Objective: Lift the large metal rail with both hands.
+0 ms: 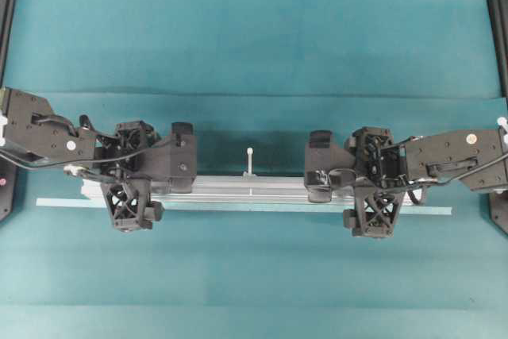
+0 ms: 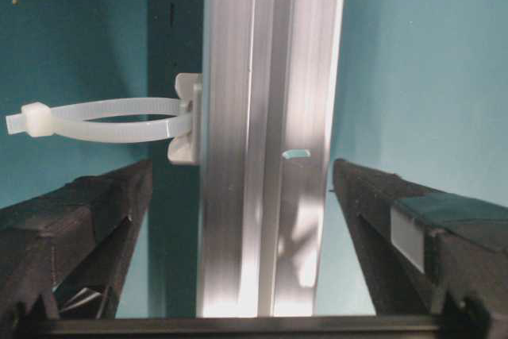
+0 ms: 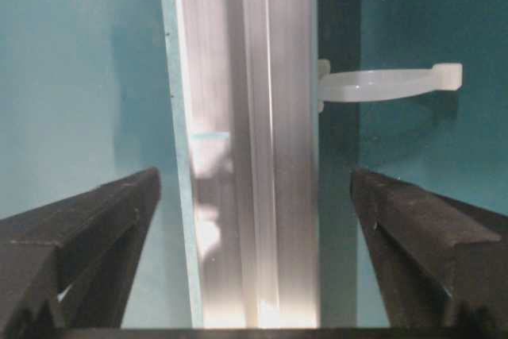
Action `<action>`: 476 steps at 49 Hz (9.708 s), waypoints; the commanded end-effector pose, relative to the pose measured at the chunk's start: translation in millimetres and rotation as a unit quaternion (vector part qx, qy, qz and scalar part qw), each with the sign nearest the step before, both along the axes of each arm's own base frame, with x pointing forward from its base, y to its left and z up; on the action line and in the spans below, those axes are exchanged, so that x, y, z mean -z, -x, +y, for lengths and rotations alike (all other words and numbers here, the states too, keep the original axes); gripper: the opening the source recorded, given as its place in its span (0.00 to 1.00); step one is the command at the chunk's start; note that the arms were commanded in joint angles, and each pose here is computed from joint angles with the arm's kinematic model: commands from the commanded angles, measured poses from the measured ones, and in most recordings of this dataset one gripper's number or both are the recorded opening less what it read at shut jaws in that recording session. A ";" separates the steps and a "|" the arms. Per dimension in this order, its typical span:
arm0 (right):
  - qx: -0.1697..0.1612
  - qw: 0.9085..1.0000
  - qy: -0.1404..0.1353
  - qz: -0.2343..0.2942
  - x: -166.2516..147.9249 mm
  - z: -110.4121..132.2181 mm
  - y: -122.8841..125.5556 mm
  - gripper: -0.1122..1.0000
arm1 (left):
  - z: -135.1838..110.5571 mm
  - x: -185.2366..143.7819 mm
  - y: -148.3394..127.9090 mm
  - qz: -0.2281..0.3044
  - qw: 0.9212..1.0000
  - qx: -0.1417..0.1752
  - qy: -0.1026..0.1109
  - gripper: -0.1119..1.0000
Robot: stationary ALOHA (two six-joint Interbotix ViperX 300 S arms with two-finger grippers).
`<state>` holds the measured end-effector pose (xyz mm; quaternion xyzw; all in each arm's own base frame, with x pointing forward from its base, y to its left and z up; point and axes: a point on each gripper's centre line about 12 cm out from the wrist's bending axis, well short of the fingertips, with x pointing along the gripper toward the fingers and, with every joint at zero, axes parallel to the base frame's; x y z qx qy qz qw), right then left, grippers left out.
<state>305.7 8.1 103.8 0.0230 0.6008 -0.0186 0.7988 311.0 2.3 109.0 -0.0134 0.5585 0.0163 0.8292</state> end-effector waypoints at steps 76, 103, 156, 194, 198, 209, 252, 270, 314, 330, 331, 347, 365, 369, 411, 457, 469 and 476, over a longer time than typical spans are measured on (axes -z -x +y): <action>0.016 0.998 -0.018 0.060 -123.1 0.7 -7.4 0.45 | 0.7 -136.1 2.5 -0.067 0.998 -0.002 -0.005 0.42; 0.046 0.997 -0.032 0.058 -231.7 1.7 7.5 0.45 | 1.3 -223.2 12.7 -0.081 0.997 -0.013 -0.002 0.42; 0.039 0.998 -0.036 -0.017 -335.7 3.6 4.8 0.45 | 0.2 -339.7 2.6 -0.054 0.998 -0.043 0.012 0.42; 0.038 0.998 -0.023 0.050 -286.5 -1.2 3.5 0.45 | 8.2 -310.7 -6.8 -0.029 0.998 -0.046 0.005 0.42; 0.037 0.997 -0.022 0.070 -267.8 -1.1 4.6 0.45 | 9.7 -292.7 -10.2 -0.022 0.999 -0.049 0.005 0.42; 0.034 0.997 -0.017 0.063 -225.1 -2.6 5.7 0.45 | 13.7 -232.2 -16.1 -0.016 0.999 -0.051 0.004 0.42; -0.014 0.999 0.016 0.045 -81.1 -5.8 -18.6 0.45 | 14.8 -86.3 -13.7 0.038 0.998 -0.055 0.008 0.42; -0.016 0.999 0.015 0.044 -54.0 -3.7 -11.5 0.45 | 13.9 -45.3 -14.2 0.038 0.998 -0.056 0.010 0.42; -0.026 0.999 0.006 0.047 -13.4 11.8 -7.6 0.45 | 5.4 -13.0 -9.2 0.031 0.996 -0.075 0.023 0.42; -0.027 0.999 0.005 0.037 -10.0 12.3 -6.4 0.45 | 4.9 -9.4 -6.4 0.036 0.997 -0.070 0.021 0.42; -0.026 0.999 0.005 0.036 -9.9 12.3 -7.2 0.45 | 4.9 -9.0 -5.9 0.036 0.997 -0.070 0.021 0.42; -0.026 0.999 0.005 0.037 -6.5 11.9 -7.8 0.45 | 3.8 -5.8 -2.3 0.042 0.997 -0.066 0.020 0.42; -0.024 0.999 0.006 0.048 0.0 10.0 -0.9 0.45 | 3.7 -5.2 -5.2 0.016 0.997 -0.066 0.022 0.42; -0.024 0.999 0.005 0.045 0.9 9.6 -0.7 0.45 | 3.7 -4.9 -5.0 0.015 0.997 -0.066 0.022 0.42; -0.020 0.999 0.006 0.026 4.0 2.9 0.1 0.45 | 3.6 -1.5 -2.0 0.018 0.997 -0.073 0.025 0.52; -0.009 0.998 0.007 -0.064 -52.4 -4.2 4.2 0.97 | -0.3 -53.1 2.1 -0.068 0.996 -0.054 0.026 0.97; -0.001 0.991 0.009 -0.137 -94.4 -9.8 19.7 0.97 | -0.3 -90.9 14.5 -0.131 0.990 -0.053 0.029 0.97; 0.001 0.985 0.008 -0.172 -111.2 -10.1 32.4 0.97 | -0.3 -110.0 18.9 -0.162 0.985 -0.052 0.031 0.97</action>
